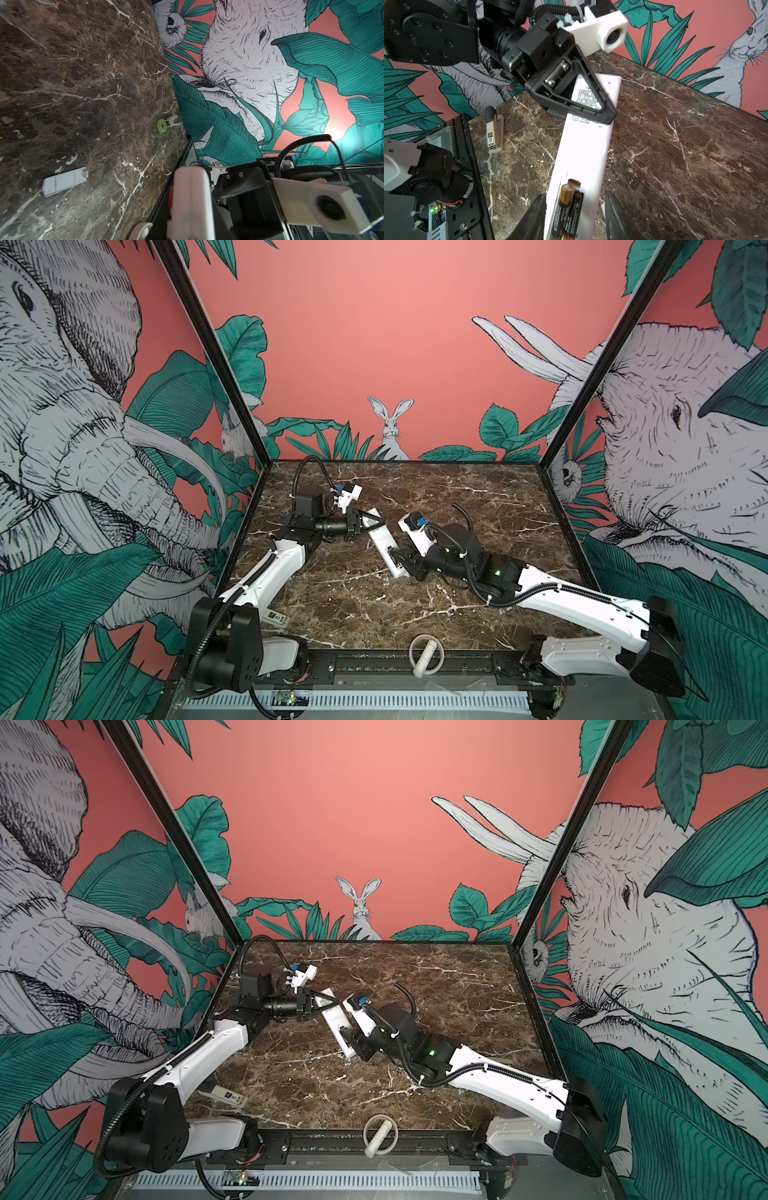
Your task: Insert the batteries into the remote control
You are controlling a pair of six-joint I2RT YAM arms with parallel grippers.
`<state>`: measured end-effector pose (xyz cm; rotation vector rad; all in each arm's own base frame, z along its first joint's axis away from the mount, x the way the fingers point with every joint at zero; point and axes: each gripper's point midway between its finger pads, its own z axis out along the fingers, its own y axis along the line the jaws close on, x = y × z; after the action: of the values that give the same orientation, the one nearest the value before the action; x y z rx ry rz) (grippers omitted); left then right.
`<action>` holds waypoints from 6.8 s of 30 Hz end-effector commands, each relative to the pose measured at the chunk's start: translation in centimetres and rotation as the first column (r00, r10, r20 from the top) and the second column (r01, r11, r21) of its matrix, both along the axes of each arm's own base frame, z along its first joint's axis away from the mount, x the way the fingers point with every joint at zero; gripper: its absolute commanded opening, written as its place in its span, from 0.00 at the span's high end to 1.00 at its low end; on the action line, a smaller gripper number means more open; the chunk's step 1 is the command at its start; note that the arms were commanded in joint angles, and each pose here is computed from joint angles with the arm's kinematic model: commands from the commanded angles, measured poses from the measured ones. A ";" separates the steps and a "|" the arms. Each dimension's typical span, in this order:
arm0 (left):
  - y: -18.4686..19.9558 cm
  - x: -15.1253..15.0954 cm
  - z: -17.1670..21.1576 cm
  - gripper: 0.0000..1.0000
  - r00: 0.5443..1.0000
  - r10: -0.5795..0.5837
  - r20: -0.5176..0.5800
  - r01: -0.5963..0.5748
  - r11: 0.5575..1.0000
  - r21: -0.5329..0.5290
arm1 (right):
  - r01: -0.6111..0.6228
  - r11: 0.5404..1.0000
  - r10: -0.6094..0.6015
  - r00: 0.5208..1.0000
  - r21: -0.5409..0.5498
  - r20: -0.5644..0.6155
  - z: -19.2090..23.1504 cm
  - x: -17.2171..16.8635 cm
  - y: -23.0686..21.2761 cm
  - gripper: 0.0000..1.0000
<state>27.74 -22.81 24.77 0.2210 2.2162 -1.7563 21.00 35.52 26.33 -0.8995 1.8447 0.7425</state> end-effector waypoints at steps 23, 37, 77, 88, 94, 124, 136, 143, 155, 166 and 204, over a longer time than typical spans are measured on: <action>1.5 -0.7 -1.3 1.00 0.990 0.036 0.139 -0.057 0.987 0.147 | -0.067 0.985 0.044 0.988 -0.157 -0.148 -2.9 -0.5 2.7 0.71; 1.5 -0.7 -1.2 1.00 0.989 0.036 0.145 -0.058 0.987 0.150 | -0.068 0.982 0.038 0.985 -0.179 -0.167 -4.0 -0.1 3.6 0.80; 1.5 -0.8 1.0 1.00 0.984 0.052 0.171 -0.069 0.993 0.096 | -0.068 0.979 0.032 0.982 -0.193 -0.186 -6.3 0.3 4.4 0.97; 1.6 -0.5 2.4 1.00 0.981 0.062 0.182 -0.073 0.996 0.056 | -0.098 0.974 0.055 0.977 -0.205 -0.208 -7.3 0.0 4.9 1.00; 1.7 -0.4 3.2 1.00 0.980 0.069 0.187 -0.077 0.996 0.036 | -0.111 0.966 0.057 0.973 -0.235 -0.223 -8.2 0.0 5.0 1.00; 2.4 0.1 1.0 1.00 0.982 0.093 0.164 -0.109 0.990 0.087 | -0.078 0.978 0.047 0.986 -0.196 -0.160 -4.1 0.0 4.0 0.80; 2.6 -0.2 1.0 1.00 0.981 0.093 0.171 -0.111 0.989 0.099 | -0.029 0.977 0.001 0.991 -0.210 -0.132 -4.0 1.0 4.0 0.76; 2.6 -0.3 0.9 1.00 0.981 0.092 0.172 -0.111 0.989 0.101 | 0.003 0.973 -0.029 0.994 -0.232 -0.108 -3.8 1.8 3.9 0.77; 2.7 -0.4 0.9 1.00 0.980 0.095 0.176 -0.115 0.988 0.104 | 0.007 0.973 -0.027 0.996 -0.231 -0.084 -2.9 2.5 4.8 0.83; 2.9 -0.4 1.2 1.00 0.980 0.099 0.175 -0.118 0.988 0.099 | -0.001 0.969 -0.023 0.995 -0.248 -0.094 -3.9 2.4 4.8 0.92; 3.1 1.6 1.5 1.00 0.987 0.144 0.067 -0.142 0.989 -0.033 | 0.076 0.946 -0.107 0.991 -0.316 -0.081 -6.1 2.6 2.0 0.80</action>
<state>30.06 -19.37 24.17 0.0452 2.1558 -1.6070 23.87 38.88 21.77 -0.9742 2.0621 0.5098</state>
